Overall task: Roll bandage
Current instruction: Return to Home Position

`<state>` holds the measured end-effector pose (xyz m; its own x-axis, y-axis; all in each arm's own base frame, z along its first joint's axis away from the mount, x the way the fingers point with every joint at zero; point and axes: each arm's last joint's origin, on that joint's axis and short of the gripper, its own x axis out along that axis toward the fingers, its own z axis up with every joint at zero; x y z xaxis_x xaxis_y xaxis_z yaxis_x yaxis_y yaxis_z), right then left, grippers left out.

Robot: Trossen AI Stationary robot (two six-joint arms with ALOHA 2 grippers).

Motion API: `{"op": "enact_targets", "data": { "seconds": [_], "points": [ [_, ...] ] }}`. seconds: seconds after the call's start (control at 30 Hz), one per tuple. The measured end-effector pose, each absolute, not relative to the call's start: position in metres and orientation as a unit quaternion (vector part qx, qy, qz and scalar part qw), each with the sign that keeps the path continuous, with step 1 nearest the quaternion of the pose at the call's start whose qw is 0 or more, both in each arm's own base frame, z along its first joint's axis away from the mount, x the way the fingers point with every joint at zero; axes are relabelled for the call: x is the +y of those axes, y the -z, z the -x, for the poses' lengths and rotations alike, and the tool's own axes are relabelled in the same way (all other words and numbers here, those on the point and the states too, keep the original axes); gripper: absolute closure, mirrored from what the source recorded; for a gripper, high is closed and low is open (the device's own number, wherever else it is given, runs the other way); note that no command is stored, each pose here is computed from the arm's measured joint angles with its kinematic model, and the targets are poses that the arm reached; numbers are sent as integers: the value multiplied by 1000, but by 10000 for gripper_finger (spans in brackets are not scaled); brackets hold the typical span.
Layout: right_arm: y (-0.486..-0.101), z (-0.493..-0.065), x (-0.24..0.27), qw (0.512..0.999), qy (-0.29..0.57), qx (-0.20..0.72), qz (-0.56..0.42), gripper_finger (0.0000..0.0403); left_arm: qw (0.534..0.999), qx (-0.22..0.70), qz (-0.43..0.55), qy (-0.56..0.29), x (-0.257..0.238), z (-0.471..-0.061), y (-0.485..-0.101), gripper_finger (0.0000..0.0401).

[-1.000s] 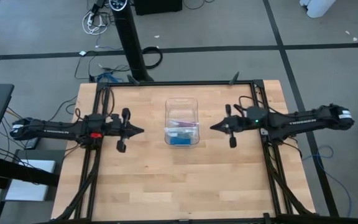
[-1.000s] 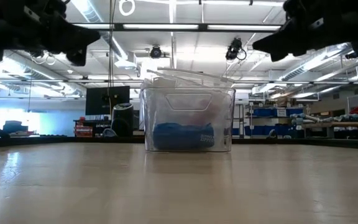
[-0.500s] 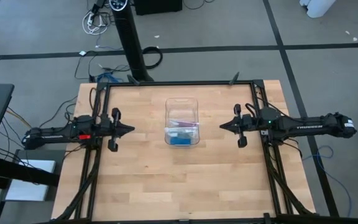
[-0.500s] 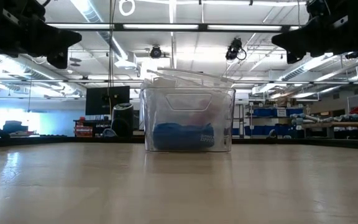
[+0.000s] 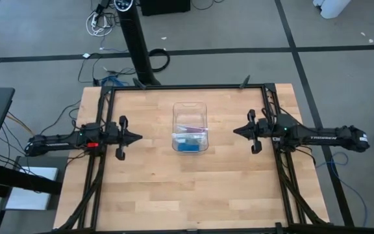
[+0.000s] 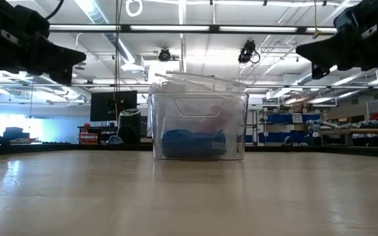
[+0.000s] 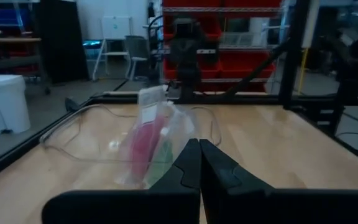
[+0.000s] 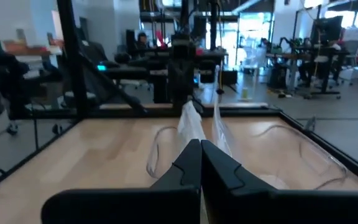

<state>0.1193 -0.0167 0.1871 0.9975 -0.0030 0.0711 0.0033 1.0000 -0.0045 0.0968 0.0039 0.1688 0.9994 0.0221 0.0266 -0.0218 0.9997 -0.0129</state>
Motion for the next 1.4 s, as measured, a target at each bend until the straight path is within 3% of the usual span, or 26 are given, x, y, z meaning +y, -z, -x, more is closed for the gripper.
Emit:
{"op": "enact_targets", "data": {
  "seconds": [0.2, 0.5, 0.63, 1.07, 1.4],
  "points": [
    [-182, -112, -18, 998, -18, -68, -4, 403, 1000, -24, 4, 14, 2, -97, -170, 400],
    [-184, -98, -20, 996, 30, -87, 5, 403, 999, -19, 29, 4, 3, -97, -169, 400],
    [-181, -94, -22, 994, 79, -75, 26, 403, 999, -21, 40, -28, 5, -97, -169, 400],
    [-168, -94, -25, 991, 130, -9, 16, 403, 997, -13, 13, -68, 7, -97, -168, 399],
    [-168, -94, -27, 986, 166, -8, 29, 394, 995, -16, -12, -100, 9, -97, -169, 399]
  ]
}}
